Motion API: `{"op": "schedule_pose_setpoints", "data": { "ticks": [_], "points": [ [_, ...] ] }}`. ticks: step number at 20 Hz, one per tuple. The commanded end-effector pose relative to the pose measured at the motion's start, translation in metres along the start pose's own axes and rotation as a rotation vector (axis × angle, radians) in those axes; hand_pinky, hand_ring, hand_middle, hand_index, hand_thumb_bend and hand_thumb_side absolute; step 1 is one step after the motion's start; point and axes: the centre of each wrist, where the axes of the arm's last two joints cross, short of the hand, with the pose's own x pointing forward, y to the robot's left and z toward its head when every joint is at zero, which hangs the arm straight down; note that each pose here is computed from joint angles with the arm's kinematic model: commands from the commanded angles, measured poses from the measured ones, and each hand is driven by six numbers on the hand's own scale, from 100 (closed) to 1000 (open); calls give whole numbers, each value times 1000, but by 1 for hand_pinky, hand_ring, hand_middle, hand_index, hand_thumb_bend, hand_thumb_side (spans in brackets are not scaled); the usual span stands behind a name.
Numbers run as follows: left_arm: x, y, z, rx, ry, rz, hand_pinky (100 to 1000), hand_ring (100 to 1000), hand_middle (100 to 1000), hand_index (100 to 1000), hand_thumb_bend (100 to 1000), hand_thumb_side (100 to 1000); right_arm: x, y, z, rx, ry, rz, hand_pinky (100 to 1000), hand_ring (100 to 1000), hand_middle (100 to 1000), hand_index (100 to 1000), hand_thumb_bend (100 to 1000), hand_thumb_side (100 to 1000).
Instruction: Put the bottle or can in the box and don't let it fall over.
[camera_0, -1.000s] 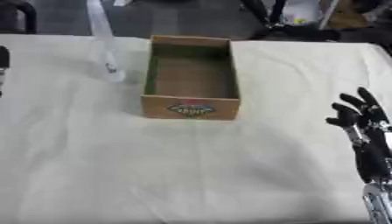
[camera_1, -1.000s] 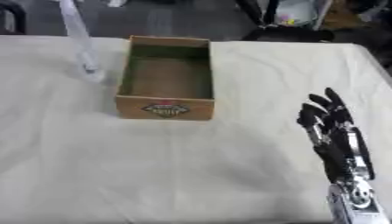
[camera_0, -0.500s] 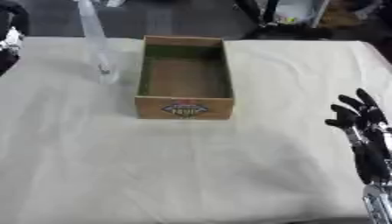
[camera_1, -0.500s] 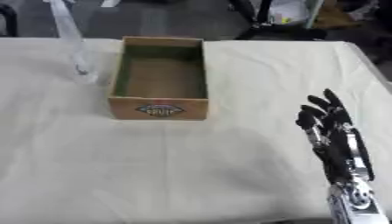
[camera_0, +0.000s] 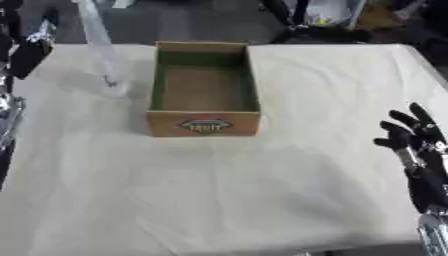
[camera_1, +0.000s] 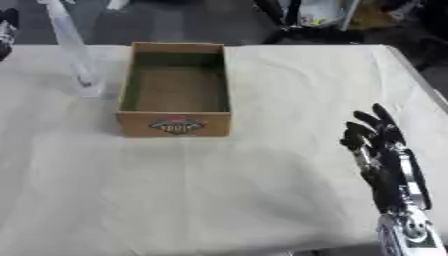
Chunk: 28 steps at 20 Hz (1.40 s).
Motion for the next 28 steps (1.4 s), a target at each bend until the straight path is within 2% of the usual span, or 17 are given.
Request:
{"op": "schedule_pose_setpoints", "data": {
  "ticks": [1,7,10,11,16,21,28],
  "points": [
    [6,1,-14,20,-18,-14,677,936,847,867,417,570,5,-1,-5,21,-22,3,693,836,841,1000,480,475],
    [8,9,-33,60,-14,-56,677,931,844,866,415,570,6,0,-8,38,-28,-1,693,837,841,1000,481,475],
    [11,22,-41,86,-20,-75,673,924,837,866,400,597,6,-1,-8,38,-28,2,693,837,841,1000,477,479],
    [12,26,-44,93,-20,-79,671,920,833,867,417,573,6,-1,-8,37,-28,2,693,837,841,1000,480,475],
    [13,52,-52,115,-18,-101,662,896,810,866,426,591,7,-1,-8,39,-29,6,694,837,841,1000,479,475],
    [8,70,-56,96,6,-120,660,894,806,866,430,604,8,-1,-10,48,-36,8,694,838,842,1000,478,476],
    [3,75,-58,5,5,-157,675,908,821,874,440,625,9,-1,-12,56,-41,7,694,838,842,1000,478,475]
  ]
}}
